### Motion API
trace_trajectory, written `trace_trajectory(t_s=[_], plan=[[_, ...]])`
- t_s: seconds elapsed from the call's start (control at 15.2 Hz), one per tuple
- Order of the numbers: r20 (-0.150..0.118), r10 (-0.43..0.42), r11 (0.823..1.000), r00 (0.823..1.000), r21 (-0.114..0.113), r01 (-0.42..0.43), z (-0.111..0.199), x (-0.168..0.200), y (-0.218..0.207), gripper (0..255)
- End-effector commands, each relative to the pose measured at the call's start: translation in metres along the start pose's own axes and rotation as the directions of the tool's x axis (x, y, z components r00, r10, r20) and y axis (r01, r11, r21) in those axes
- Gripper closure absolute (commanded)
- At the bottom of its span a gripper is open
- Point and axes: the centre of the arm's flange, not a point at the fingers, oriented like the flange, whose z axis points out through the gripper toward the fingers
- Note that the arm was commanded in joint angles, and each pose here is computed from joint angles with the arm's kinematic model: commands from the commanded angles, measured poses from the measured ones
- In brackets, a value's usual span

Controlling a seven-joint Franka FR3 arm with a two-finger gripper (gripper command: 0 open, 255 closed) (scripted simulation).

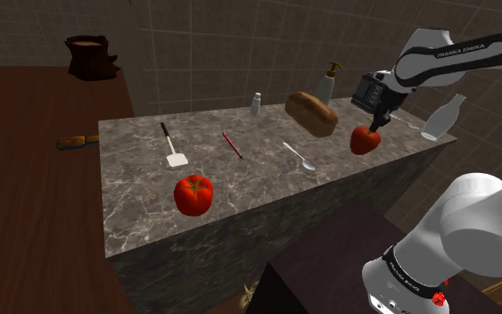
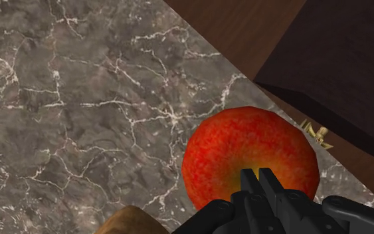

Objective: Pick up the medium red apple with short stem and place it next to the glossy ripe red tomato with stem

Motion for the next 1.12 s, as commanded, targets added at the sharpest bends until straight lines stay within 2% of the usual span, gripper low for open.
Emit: trace_trajectory(t_s=[0.0,1.06], plan=[[0.000,0.000,1.000,1.000,0.000,0.000,-0.011,0.001,0.001,255],[0.000,0.000,1.000,1.000,0.000,0.000,-0.095,-0.001,0.008,255]])
